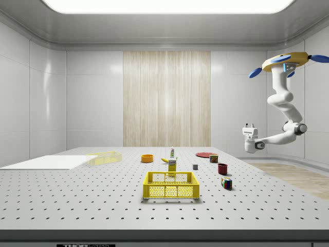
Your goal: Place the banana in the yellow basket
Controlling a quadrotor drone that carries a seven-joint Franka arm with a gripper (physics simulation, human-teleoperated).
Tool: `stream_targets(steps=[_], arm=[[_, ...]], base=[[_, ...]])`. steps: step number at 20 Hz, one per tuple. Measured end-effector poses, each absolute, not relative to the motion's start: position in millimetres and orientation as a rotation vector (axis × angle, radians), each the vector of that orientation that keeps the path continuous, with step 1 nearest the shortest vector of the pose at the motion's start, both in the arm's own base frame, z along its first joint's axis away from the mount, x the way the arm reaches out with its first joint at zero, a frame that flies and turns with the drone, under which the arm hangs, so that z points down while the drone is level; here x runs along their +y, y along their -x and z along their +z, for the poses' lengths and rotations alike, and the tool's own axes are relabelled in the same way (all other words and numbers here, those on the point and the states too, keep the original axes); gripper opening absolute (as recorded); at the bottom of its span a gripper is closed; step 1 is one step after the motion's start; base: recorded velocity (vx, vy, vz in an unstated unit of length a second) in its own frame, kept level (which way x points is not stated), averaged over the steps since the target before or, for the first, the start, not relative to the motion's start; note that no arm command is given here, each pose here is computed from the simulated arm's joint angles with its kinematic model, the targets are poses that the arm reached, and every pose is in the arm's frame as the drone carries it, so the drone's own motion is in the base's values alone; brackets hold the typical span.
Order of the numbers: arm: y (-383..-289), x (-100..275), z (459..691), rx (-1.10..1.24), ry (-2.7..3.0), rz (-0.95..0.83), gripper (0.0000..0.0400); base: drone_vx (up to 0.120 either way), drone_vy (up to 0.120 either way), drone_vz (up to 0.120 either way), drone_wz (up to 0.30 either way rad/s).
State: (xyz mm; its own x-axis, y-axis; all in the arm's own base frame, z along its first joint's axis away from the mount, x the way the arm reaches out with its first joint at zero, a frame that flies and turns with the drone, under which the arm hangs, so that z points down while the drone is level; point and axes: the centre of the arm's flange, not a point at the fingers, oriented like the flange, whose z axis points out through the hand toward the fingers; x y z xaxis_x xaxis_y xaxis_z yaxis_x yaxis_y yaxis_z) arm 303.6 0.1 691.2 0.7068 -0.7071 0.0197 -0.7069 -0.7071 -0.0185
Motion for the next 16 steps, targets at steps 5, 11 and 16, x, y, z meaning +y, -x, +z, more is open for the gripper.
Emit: stream_targets(steps=[5,11,16], arm=[[-303.3,0.2,691.3,1.198,2.893,-0.046,0.04],[-302.8,0.5,691.3,1.199,2.894,-0.054,0.04],[-302.4,1.2,691.3,1.201,2.898,-0.064,0.04]], base=[[0.12,-0.12,0.0,0.0],[0.12,-0.12,0.0,0.0],[0.12,-0.12,0.0,0.0]])
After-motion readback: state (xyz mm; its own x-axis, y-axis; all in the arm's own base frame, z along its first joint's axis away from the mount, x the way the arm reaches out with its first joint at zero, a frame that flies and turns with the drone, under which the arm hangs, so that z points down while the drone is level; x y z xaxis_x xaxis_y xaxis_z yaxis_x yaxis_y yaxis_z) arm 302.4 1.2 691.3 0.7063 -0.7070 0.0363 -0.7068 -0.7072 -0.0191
